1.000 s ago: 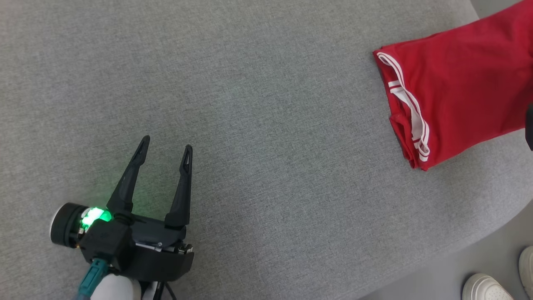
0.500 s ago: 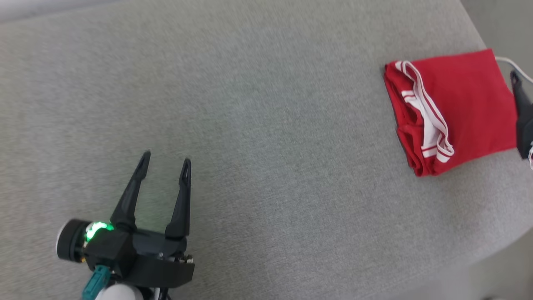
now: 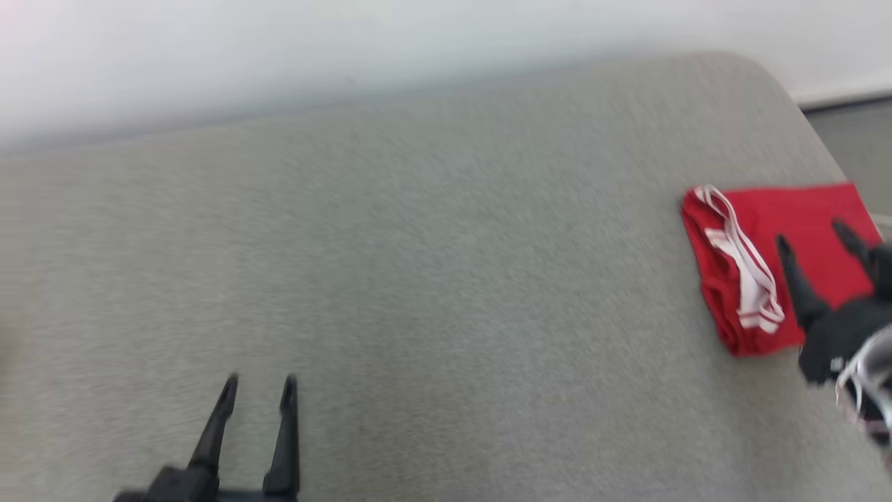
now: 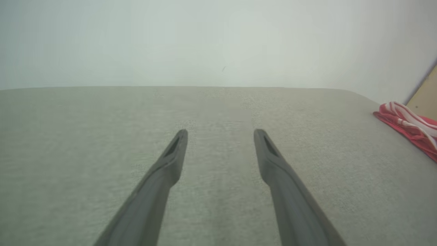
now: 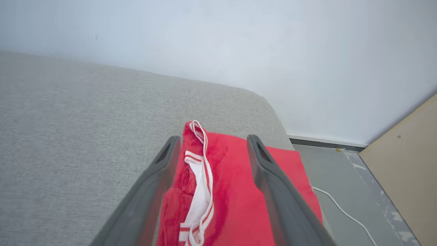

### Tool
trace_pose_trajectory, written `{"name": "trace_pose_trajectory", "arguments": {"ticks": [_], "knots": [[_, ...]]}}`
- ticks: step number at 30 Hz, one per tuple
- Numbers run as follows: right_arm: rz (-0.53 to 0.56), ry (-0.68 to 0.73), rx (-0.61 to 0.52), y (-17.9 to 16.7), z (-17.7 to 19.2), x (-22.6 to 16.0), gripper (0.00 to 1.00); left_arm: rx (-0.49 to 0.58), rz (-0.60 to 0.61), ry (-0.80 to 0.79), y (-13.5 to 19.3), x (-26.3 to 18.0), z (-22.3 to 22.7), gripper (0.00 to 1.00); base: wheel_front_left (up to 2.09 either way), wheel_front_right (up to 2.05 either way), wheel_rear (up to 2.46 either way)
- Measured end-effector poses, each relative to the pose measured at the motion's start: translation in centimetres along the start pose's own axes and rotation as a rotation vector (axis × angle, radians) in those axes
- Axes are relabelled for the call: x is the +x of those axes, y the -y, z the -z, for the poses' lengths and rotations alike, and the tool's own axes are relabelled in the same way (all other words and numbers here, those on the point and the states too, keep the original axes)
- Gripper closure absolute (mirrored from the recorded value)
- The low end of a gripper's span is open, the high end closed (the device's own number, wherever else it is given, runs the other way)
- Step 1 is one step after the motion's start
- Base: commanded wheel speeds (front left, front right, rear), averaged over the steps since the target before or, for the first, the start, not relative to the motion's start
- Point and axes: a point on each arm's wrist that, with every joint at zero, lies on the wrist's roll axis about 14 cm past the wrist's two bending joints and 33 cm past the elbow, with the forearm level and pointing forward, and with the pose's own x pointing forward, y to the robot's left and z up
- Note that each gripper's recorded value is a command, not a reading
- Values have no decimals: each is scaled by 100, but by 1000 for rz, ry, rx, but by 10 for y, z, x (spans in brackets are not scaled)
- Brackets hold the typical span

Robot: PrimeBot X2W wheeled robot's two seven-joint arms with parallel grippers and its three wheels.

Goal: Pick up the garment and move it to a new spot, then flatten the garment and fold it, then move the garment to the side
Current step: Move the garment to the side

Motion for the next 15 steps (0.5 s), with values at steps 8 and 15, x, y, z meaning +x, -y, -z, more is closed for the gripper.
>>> {"name": "trace_pose_trajectory", "arguments": {"ticks": [8,15], "knots": [[-108,168,149,-61,-7,-35,0,26,-166,-4,-37,-60,-9,0,0,0,0],[-237,256,223,-123,-21,-66,0,48,-290,39,-65,-103,-24,0,0,0,0]]}}
